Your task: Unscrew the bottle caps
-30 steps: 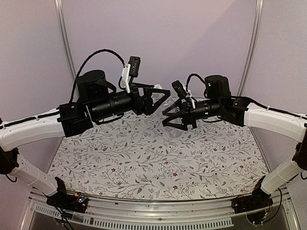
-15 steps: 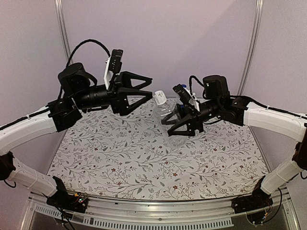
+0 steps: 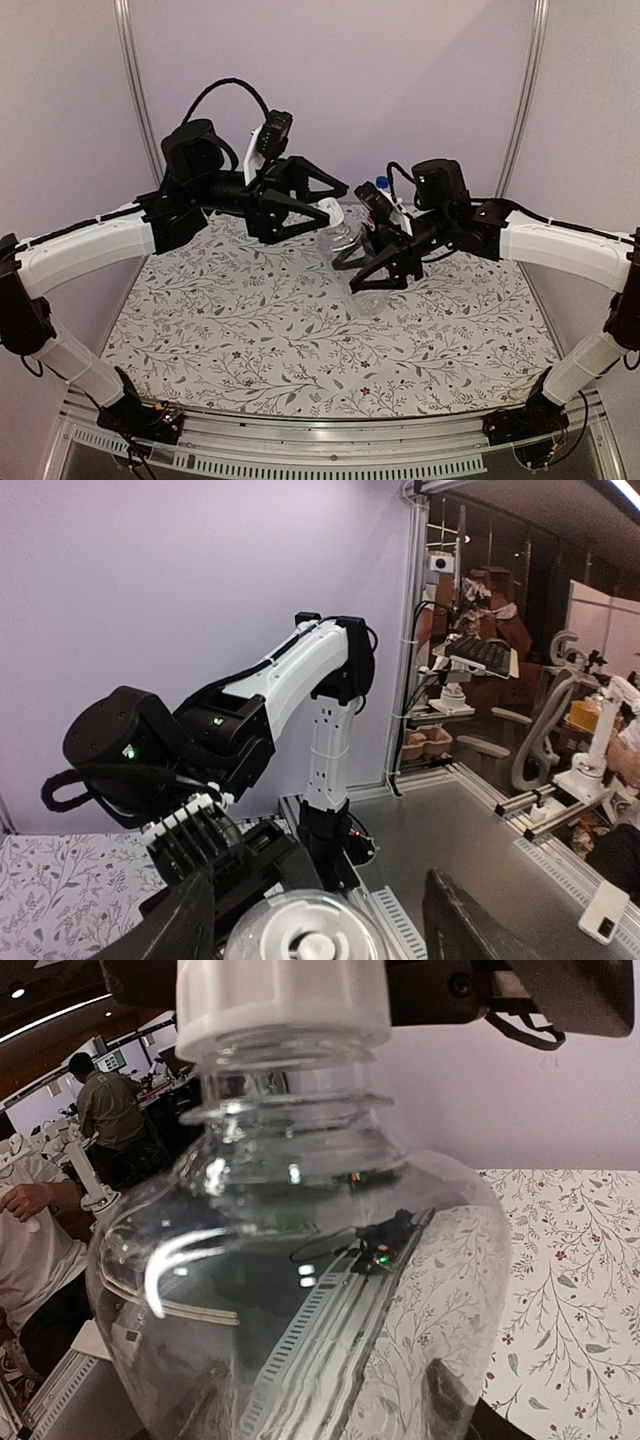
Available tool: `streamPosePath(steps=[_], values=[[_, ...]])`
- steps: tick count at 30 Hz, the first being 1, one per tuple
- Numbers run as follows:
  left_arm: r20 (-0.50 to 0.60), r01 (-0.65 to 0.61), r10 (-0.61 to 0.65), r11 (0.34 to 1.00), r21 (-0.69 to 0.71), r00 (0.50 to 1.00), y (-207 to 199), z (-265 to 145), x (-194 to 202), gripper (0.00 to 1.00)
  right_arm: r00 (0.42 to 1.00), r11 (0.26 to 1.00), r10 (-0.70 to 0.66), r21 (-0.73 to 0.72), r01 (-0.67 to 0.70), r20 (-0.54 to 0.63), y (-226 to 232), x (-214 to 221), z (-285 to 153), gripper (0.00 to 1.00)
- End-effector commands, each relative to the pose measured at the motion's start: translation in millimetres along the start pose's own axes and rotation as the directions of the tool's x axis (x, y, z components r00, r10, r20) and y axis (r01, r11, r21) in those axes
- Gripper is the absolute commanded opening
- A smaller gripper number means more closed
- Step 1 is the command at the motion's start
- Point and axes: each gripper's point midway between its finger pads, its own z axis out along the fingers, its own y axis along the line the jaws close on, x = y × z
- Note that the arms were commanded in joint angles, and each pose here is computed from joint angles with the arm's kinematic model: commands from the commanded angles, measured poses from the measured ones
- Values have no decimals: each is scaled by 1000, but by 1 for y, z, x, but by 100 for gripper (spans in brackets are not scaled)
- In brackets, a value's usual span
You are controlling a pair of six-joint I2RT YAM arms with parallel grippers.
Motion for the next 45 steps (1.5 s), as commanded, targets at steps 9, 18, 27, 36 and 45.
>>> streamPosePath(steps=[9, 18, 27, 36, 45], values=[[6, 2, -3, 995, 95, 1000, -4, 2, 1, 48, 1000, 1000, -21, -14, 21, 0, 2, -7, 2, 60], [-4, 30, -30, 1000, 0, 1000, 5, -2, 9, 21, 1000, 994, -4, 110, 7, -20, -18, -4, 0, 60], [64, 163, -151, 863, -478, 987, 51, -22, 5, 0, 999, 887, 15, 461, 3, -36, -69, -10, -24, 59], [243, 317, -205, 554, -770, 948, 69, -39, 8, 0, 998, 761, 55, 648, -33, -14, -102, -12, -45, 59], [310, 374, -211, 488, -789, 927, 78, -45, 5, 0, 998, 734, 70, 677, -53, 2, -108, -10, -50, 59]])
